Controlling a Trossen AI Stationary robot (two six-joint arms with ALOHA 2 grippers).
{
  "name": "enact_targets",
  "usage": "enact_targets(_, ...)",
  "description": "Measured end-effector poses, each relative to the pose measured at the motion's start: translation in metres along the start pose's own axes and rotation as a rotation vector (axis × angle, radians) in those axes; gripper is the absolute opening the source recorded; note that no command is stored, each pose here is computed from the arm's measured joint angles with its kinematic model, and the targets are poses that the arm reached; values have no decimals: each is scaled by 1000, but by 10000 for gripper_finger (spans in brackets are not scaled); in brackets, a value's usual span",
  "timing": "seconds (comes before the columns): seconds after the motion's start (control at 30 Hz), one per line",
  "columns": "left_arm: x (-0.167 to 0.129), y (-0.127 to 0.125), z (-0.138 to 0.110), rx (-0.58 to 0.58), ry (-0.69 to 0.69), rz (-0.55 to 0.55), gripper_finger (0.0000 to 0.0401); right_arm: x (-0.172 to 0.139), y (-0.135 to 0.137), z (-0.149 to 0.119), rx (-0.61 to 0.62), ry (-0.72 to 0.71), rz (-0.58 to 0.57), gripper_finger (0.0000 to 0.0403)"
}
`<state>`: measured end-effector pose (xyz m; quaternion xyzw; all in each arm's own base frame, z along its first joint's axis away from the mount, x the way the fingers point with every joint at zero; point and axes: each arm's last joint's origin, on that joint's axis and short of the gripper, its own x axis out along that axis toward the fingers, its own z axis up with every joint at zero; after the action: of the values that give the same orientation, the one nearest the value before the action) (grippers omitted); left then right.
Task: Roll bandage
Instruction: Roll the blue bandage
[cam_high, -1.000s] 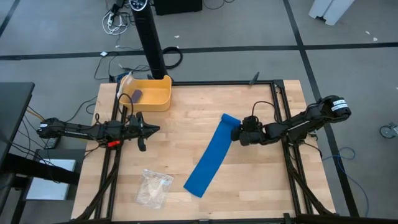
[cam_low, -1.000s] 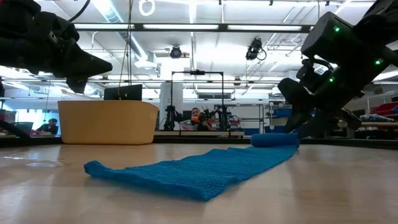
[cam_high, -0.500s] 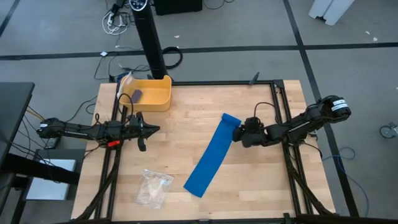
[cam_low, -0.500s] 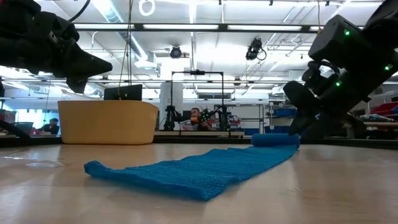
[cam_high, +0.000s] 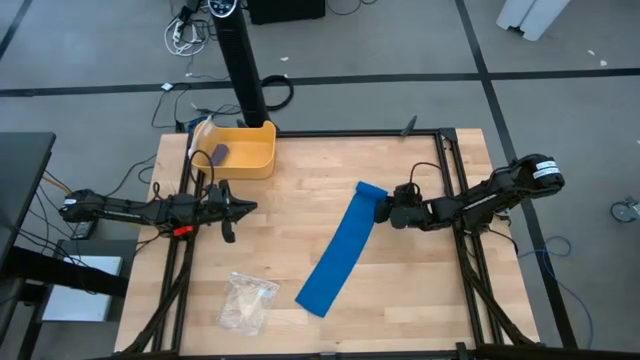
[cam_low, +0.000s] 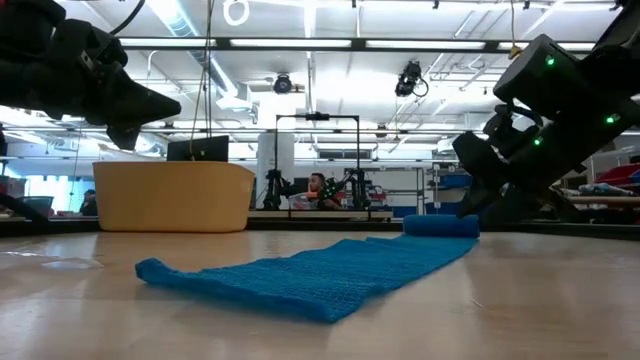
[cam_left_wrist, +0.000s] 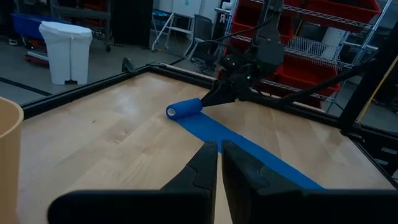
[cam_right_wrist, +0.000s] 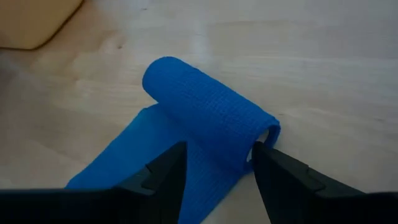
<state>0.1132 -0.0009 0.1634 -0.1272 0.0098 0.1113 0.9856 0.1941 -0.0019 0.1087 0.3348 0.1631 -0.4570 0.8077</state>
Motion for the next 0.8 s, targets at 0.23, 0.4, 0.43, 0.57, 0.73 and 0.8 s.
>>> enact_targets(0.23,0,0,0,0,0,0,31,6,3,8,-23,3,42,183)
enact_targets(0.4,0,0,0,0,0,1,31,10,1,13,-72,-5,25,183)
enact_targets(0.43,0,0,0,0,0,1,31,11,1,14,-95,-5,21,183)
enact_targets(0.57,0,0,0,0,0,1,31,13,-1,17,-201,-4,14,181)
enact_targets(0.73,0,0,0,0,0,1,31,16,2,22,-247,-10,62,168)
enact_targets(0.8,0,0,0,0,0,1,31,18,3,24,-249,-12,70,161)
